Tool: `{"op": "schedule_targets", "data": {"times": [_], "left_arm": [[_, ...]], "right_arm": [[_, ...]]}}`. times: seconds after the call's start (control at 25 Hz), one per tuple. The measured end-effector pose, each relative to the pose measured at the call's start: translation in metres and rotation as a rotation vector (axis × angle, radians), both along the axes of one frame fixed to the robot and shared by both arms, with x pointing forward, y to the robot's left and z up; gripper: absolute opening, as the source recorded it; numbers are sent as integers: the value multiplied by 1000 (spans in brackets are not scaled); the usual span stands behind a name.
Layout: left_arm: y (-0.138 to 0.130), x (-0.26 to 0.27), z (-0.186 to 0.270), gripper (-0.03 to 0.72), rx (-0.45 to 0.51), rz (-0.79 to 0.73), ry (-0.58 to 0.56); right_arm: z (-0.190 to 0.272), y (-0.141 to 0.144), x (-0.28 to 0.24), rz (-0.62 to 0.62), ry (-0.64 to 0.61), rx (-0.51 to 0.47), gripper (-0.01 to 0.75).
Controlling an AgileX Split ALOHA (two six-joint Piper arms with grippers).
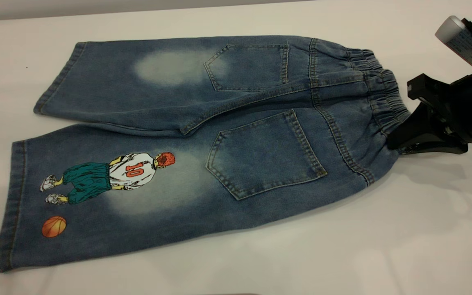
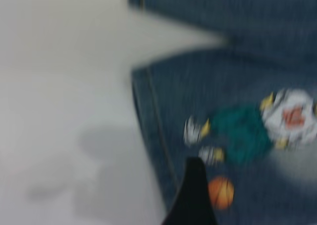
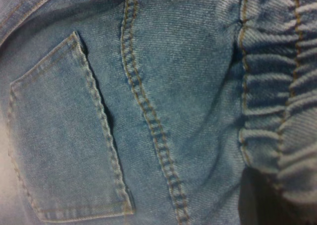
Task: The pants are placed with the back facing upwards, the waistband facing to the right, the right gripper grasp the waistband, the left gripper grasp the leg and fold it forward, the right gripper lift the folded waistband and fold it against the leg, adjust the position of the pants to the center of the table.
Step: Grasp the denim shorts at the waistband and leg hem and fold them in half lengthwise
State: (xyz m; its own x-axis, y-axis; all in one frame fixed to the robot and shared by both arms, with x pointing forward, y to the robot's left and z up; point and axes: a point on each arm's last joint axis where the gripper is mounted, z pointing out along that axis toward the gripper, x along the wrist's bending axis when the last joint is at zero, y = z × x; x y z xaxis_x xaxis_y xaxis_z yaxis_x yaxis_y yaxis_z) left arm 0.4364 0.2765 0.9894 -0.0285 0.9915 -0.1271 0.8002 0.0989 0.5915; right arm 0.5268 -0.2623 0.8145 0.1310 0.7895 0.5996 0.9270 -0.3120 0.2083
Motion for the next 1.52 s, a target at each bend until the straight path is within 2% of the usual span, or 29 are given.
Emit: {"op": "schedule_targets", "data": {"times": [0.2,0.36,0.84,1.04,1.52], "left_arm": [[1,-15,-15,560,8,21,230],[3,-26,-37,560,9,47,342],[3,-18,-90,560,-19,120,338],[2,-16,-114,560,-1,124,428],[2,-6,-154,560,8,128,447]], "right_arm": [[0,0,0,1,-1,1,39],[0,0,0,4,-4,3,39],[0,0,0,10,-7,3,39],[0,1,0,12,-9,2,39],[0,1,0,12,-9,2,39]]}}
